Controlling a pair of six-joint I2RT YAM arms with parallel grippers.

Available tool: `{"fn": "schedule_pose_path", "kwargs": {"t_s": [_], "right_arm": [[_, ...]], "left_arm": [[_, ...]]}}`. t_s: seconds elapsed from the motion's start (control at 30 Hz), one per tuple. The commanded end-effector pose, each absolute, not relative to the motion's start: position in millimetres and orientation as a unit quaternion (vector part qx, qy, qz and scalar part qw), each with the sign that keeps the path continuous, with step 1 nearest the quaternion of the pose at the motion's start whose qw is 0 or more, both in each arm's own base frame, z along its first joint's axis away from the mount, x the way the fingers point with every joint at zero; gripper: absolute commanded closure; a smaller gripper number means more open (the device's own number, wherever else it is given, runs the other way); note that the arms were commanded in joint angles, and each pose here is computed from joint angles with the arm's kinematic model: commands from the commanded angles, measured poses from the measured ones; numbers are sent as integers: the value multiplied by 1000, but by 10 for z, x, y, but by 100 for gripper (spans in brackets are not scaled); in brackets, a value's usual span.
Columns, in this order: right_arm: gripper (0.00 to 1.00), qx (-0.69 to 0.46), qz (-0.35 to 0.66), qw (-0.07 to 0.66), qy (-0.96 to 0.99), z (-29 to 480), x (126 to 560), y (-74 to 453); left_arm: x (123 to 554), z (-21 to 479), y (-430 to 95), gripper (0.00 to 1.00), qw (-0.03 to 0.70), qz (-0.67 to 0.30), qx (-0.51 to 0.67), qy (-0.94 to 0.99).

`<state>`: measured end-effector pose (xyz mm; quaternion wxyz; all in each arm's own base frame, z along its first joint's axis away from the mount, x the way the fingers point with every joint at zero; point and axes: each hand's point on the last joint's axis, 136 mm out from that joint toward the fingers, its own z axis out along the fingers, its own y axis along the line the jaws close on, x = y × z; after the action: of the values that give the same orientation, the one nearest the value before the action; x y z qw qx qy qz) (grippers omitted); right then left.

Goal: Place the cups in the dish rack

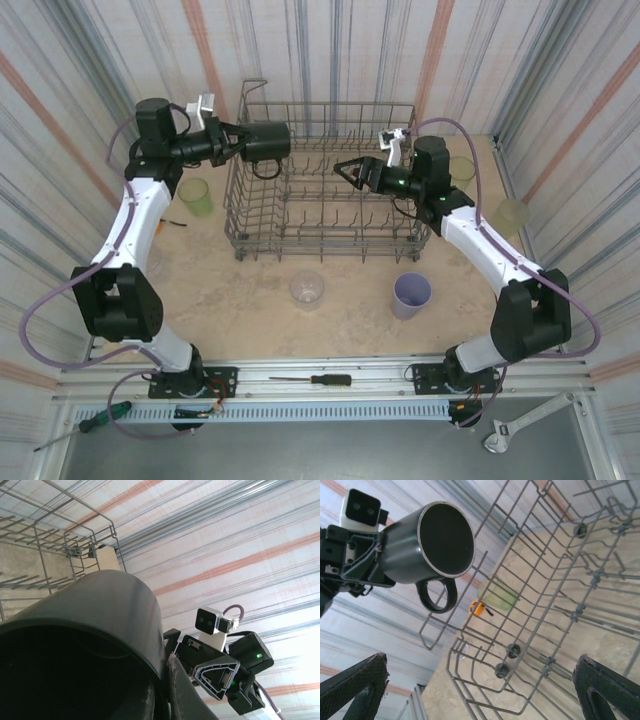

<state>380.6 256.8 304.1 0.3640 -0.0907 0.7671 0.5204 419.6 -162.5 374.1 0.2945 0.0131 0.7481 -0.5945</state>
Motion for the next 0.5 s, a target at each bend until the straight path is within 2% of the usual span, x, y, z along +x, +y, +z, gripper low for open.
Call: {"fn": "schedule_pose_path", "kwargs": {"t_s": [0.0,0.47], "right_arm": [[1,-106,553,358,744,3195,3838,2729],[1,-133,623,353,685,3353,4055,3245]], "left_arm": [[4016,4050,-1735,100,319,-619,102,710],[4046,3823,-1806,100,281,-646,101,703]]}}
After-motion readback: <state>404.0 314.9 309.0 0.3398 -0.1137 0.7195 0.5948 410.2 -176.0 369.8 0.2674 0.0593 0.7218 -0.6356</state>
